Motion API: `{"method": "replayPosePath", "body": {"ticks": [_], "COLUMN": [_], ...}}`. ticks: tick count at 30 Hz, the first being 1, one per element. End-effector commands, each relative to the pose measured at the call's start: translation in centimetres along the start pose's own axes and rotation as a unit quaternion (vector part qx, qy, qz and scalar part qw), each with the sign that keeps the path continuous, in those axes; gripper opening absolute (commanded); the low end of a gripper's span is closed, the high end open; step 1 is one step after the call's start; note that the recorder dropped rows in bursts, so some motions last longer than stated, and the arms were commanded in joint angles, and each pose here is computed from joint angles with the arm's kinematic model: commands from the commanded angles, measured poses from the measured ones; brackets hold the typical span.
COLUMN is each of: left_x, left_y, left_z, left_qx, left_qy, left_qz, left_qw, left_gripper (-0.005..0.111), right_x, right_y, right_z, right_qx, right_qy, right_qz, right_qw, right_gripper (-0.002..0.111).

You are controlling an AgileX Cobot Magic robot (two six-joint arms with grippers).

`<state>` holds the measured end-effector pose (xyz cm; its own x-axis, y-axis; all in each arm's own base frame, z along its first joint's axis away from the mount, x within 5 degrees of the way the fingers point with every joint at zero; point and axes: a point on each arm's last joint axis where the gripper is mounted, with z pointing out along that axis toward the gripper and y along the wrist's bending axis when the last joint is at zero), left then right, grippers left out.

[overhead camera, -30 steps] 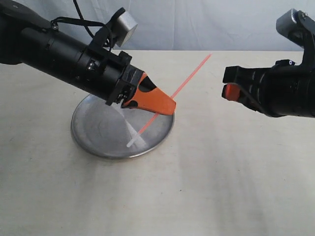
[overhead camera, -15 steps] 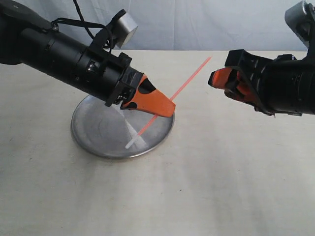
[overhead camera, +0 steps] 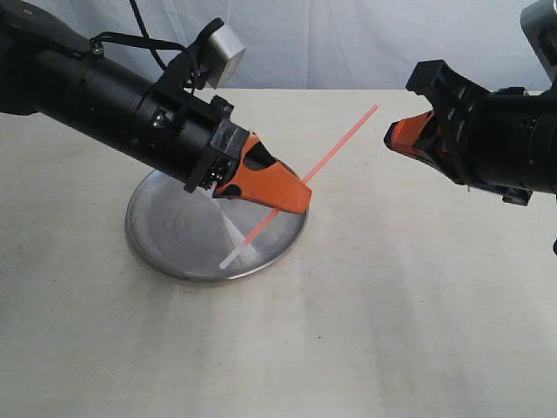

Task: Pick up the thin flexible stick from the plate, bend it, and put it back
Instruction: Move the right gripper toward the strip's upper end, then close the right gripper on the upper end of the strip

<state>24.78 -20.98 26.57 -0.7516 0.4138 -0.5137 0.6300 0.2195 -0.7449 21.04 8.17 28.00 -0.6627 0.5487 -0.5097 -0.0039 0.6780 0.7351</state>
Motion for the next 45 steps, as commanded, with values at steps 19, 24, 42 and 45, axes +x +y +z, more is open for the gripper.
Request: {"method": "replayPosePath", "body": {"ticks": [19, 24, 42, 45], "left_x": [0.3, 0.3, 0.4, 0.6], "left_y": [-1.6, -1.5, -2.3, -2.7], "left_z": [3.8, 3.8, 4.1, 4.6], "left_qx": [-0.046, -0.053, -0.021, -0.016], "left_qy": [0.007, 0.009, 0.012, 0.018], "left_qz": [0.019, 0.021, 0.012, 0.016], "left_qw": [0.999, 0.998, 1.000, 1.000], "left_gripper": [0.000, 0.000, 0.000, 0.000], "right_x": [1.1, 0.6, 0.2, 0.2], "right_y": [1.3, 2.0, 1.2, 1.3], "right_z": [-1.6, -3.2, -3.4, -3.4], "right_qx": [-0.054, -0.067, -0.020, -0.025], "right_qy": [0.050, 0.008, -0.020, -0.022], "right_qz": [-0.005, -0.017, -0.121, -0.107], "right_qw": [0.997, 0.998, 0.992, 0.994], "right_gripper": [0.017, 0.014, 0.060, 0.050]}}
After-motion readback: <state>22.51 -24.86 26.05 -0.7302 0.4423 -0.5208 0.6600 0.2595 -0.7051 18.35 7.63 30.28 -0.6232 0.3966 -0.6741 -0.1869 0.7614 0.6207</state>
